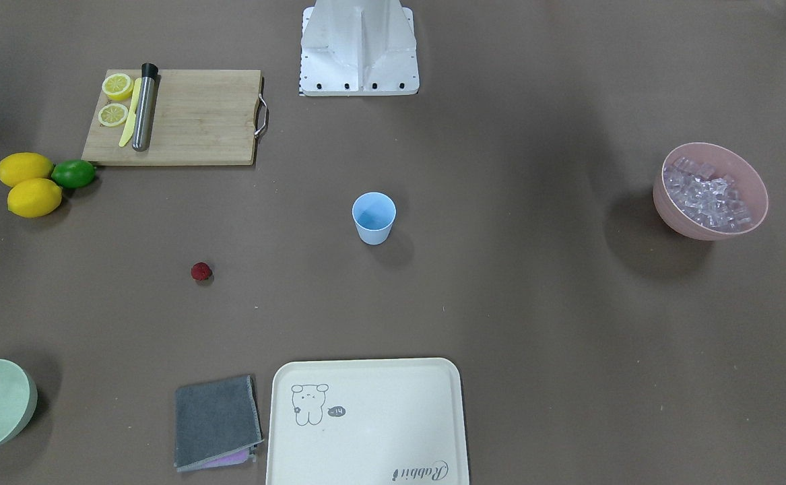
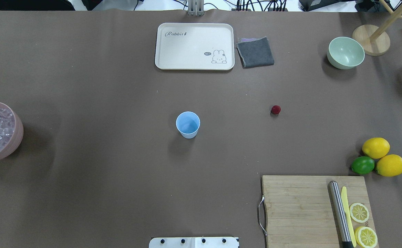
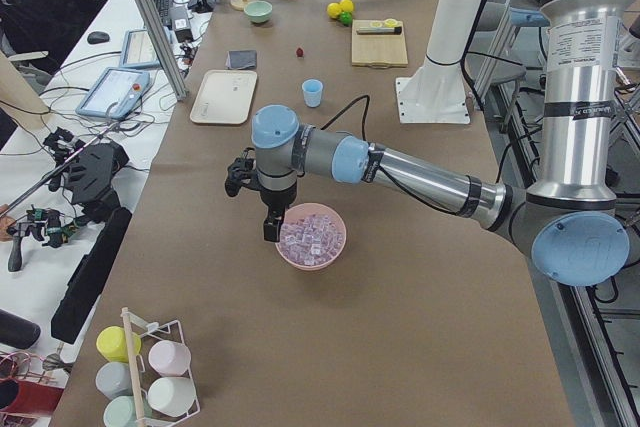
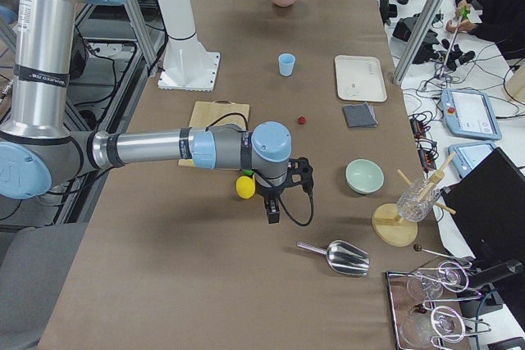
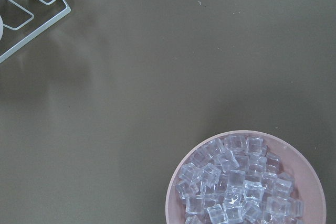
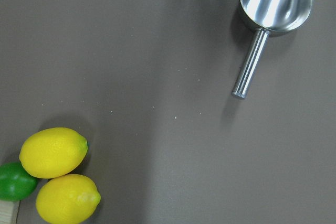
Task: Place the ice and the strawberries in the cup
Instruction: 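Lower the left gripper into the pink bowl of ice cubes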
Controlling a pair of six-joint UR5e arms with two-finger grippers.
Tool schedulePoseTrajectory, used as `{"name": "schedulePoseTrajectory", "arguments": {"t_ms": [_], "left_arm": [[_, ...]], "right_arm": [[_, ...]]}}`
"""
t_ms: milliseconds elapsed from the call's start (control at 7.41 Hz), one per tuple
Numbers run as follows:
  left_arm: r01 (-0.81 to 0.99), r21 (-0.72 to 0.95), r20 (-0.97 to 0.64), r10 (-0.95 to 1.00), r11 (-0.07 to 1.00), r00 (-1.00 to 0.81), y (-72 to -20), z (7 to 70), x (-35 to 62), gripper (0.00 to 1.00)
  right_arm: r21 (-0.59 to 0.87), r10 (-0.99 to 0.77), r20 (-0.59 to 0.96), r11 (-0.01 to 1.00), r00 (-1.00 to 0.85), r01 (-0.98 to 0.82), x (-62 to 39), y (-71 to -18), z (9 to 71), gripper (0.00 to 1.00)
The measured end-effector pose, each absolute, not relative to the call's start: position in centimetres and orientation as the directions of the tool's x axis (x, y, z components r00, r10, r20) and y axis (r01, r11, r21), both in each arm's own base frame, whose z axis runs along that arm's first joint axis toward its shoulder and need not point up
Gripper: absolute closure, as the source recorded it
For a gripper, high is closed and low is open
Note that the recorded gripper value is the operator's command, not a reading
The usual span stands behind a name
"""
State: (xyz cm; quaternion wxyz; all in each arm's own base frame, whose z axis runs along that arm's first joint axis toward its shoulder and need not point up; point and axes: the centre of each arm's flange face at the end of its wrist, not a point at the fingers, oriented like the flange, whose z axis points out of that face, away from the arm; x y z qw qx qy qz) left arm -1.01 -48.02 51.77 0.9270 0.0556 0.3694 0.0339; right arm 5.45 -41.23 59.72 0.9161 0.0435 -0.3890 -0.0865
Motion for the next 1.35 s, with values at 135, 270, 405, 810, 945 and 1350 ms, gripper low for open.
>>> {"name": "schedulePoseTrajectory", "arguments": {"t_ms": [135, 270, 405, 810, 945, 1350], "left_arm": [[0.029, 0.077, -0.691, 0.032, 0.997, 0.722, -48.1, 51.7, -0.1, 0.03], [0.059, 0.041, -0.697, -0.014, 0.997, 0.717, -48.0, 51.9, 1.2, 0.03], [0.066, 0.022, -0.701, -0.032, 0.998, 0.713, -47.3, 52.6, 2.4, 0.03], [0.103, 0.016, -0.729, -0.059, 0.995, 0.682, -44.8, 56.3, 6.4, 0.12], [0.099, 0.029, -0.737, -0.045, 0.995, 0.674, -44.2, 58.1, 7.3, 0.18], [0.077, 0.05, -0.746, -0.015, 0.996, 0.666, -43.7, 59.9, 8.6, 0.29]], "right_arm": [[0.15, -0.193, 0.715, 0.981, 0.671, 0.123, 5.3, -41.2, 59.6, 0.0], [0.152, -0.194, 0.725, 0.981, 0.661, 0.121, 5.2, -41.2, 59.4, 0.0], [0.15, -0.192, 0.734, 0.981, 0.652, 0.12, 5.2, -41.1, 59.4, 0.0], [0.141, -0.185, 0.742, 0.983, 0.645, 0.119, 5.1, -40.7, 59.8, 0.0], [0.142, -0.185, 0.742, 0.983, 0.644, 0.119, 5.1, -40.7, 59.8, 0.0], [0.143, -0.185, 0.743, 0.983, 0.643, 0.118, 5.1, -40.6, 59.7, 0.0]]}}
